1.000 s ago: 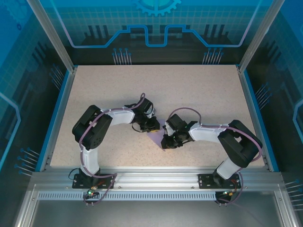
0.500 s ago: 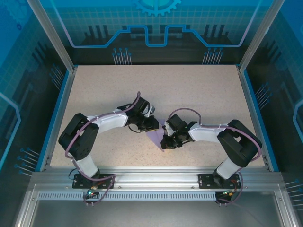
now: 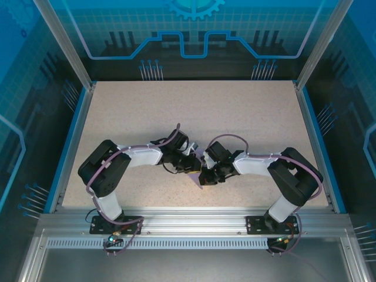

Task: Fold a paper plane with a square sheet of paper (fold left side to right side)
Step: Fourth fold the wing at the center of the table.

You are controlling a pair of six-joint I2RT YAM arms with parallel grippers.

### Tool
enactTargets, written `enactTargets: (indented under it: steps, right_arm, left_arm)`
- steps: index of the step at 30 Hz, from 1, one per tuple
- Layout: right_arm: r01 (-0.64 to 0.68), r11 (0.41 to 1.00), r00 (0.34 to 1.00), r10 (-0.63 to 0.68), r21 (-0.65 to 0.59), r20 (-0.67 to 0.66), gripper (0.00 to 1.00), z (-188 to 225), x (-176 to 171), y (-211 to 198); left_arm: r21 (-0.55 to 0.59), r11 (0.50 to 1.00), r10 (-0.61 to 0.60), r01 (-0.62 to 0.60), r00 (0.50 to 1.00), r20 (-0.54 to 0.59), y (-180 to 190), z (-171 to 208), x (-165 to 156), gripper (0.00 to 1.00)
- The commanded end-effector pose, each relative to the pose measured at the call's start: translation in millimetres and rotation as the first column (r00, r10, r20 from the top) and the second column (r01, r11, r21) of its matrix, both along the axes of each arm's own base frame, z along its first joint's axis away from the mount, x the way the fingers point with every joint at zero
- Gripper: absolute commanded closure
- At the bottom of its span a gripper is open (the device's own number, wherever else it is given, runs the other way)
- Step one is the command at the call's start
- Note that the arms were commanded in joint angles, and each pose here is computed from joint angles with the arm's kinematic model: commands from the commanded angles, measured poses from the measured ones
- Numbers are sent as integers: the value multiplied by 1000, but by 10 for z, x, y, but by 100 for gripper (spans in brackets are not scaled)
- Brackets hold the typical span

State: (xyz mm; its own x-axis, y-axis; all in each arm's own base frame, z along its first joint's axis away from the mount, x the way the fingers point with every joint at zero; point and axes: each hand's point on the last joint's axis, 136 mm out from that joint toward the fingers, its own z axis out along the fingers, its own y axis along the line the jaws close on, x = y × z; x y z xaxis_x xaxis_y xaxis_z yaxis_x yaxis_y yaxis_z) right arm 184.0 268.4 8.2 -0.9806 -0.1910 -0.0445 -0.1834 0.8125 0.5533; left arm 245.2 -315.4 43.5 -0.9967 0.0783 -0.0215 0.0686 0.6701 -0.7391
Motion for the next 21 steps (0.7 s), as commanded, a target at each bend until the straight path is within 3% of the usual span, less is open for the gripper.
enactTargets:
  steps: [1,21]
  right_arm:
    - [-7,988,996,-8,-157,-94,95,-339,-226,-300]
    - [-34,984,993,12,-178,-119,95,-360,-296,-354]
  left_arm:
    - [10,1000,-12,12,1000,-16,-48,-70,2,85]
    - [139,988,69,-66,997,-23,158,-451,192,89]
